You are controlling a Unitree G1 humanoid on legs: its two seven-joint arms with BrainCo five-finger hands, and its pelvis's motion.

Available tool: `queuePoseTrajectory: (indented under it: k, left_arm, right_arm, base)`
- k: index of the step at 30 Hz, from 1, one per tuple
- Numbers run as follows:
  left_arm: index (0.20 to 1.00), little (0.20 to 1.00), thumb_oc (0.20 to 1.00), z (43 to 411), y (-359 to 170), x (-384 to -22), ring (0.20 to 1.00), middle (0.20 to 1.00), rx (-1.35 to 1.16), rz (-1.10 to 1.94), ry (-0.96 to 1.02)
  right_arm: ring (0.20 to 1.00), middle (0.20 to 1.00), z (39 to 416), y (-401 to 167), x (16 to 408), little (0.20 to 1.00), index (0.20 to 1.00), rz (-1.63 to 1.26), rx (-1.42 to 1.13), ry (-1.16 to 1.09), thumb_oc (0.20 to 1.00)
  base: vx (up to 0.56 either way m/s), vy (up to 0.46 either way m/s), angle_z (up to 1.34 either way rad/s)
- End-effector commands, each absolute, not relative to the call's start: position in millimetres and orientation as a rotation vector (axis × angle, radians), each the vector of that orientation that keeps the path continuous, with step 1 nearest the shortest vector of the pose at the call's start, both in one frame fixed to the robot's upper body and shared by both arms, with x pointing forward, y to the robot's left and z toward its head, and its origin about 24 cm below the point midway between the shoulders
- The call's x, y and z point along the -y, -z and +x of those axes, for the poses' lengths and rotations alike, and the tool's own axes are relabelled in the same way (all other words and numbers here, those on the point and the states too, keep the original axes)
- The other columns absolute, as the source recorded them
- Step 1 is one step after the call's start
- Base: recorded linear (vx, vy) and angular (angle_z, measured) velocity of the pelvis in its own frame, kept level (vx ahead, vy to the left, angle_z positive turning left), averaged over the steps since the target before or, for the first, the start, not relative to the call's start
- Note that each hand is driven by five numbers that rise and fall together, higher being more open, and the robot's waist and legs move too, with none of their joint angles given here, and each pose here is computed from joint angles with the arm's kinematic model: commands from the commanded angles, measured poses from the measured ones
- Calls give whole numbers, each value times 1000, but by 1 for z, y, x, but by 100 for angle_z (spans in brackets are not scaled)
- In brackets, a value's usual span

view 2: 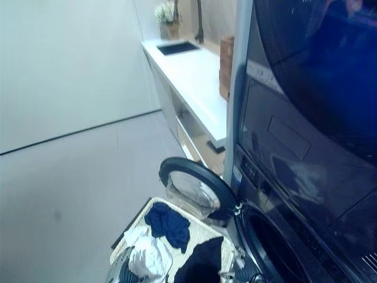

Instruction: Put the clothes into the washing machine.

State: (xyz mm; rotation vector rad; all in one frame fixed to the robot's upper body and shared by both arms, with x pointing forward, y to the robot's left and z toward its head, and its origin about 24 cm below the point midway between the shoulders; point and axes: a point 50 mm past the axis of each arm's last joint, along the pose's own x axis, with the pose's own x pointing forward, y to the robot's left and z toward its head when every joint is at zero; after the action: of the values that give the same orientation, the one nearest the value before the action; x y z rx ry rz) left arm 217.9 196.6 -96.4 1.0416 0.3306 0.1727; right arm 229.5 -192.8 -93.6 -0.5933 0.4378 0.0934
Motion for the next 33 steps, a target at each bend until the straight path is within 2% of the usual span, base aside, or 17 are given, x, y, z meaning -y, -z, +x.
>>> queuePoseTrajectory:
  k: [1, 6, 20, 33]
  left_arm:
    - [1000, 1000, 1000, 260, 64, -210, 1000, 1000, -265, 1051, -378]
    - [1000, 1000, 1000, 278, 49, -213, 1000, 1000, -268, 1040, -447]
    - [1000, 1000, 1000, 350, -44, -231, 1000, 1000, -119, 962, -712]
    - [1000, 1000, 1000, 365, -94, -269, 1000, 1000, -188, 972, -930]
  right_arm:
    - [1000, 1000, 277, 54, 174, 1000, 1000, -491, -232, -16, 1000]
    - [1000, 1000, 288, 41, 175, 1000, 1000, -459, -178, 27, 1000]
    - [1000, 1000, 351, -50, 161, 1000, 1000, -295, 136, 174, 1000]
    - [1000, 1000, 357, -85, 153, 1000, 1000, -219, 293, 188, 1000]
  base:
    - [-139, 20, 7]
    - [-108, 16, -4]
    - [-93, 18, -2]
    - [-6, 4, 0]
